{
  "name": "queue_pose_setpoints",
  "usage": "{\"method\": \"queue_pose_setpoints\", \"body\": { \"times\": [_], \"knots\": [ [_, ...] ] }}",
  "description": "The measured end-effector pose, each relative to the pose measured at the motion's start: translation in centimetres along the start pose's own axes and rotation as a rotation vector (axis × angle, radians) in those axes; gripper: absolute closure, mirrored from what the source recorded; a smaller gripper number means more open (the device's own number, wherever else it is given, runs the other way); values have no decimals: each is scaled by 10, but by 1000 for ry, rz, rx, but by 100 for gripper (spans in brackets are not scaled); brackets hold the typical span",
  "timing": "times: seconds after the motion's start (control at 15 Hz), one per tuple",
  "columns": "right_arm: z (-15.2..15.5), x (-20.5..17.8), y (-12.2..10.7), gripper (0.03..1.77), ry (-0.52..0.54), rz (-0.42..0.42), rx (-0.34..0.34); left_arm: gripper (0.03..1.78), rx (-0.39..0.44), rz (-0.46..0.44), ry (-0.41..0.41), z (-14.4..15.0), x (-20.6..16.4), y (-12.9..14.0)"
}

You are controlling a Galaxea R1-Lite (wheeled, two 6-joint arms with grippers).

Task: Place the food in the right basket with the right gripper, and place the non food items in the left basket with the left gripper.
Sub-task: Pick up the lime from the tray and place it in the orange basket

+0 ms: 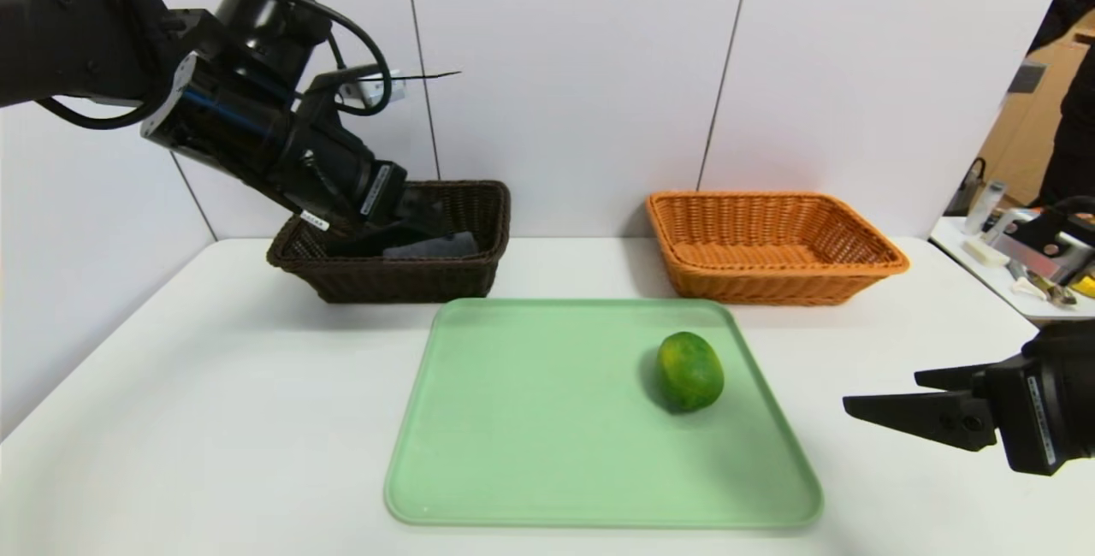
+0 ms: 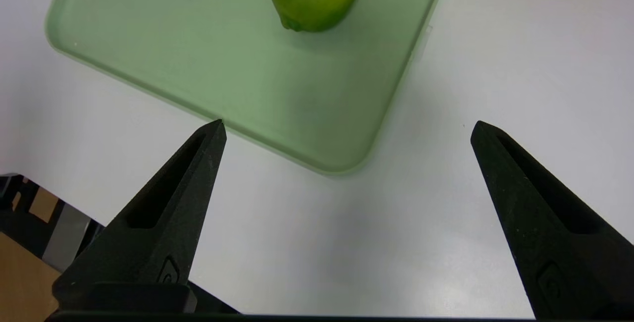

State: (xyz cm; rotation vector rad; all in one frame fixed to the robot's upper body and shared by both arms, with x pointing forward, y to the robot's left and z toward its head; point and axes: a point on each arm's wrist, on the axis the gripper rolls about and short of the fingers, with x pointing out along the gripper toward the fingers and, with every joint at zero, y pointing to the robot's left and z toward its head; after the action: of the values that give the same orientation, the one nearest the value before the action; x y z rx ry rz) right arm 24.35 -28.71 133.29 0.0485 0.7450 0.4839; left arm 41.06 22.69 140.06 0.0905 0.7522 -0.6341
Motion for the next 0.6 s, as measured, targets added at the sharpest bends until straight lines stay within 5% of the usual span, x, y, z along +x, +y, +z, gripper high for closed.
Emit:
{"method": "queue_pose_setpoints", "body": {
  "times": [0.27, 0.6],
  "knots": [
    [18, 14, 0, 9, 18, 8, -4, 15, -157, -80, 89, -19, -1, -42],
    [43, 51, 14, 9, 76, 9, -3, 14, -179, -82, 222, -52, 8, -65]
  ]
}}
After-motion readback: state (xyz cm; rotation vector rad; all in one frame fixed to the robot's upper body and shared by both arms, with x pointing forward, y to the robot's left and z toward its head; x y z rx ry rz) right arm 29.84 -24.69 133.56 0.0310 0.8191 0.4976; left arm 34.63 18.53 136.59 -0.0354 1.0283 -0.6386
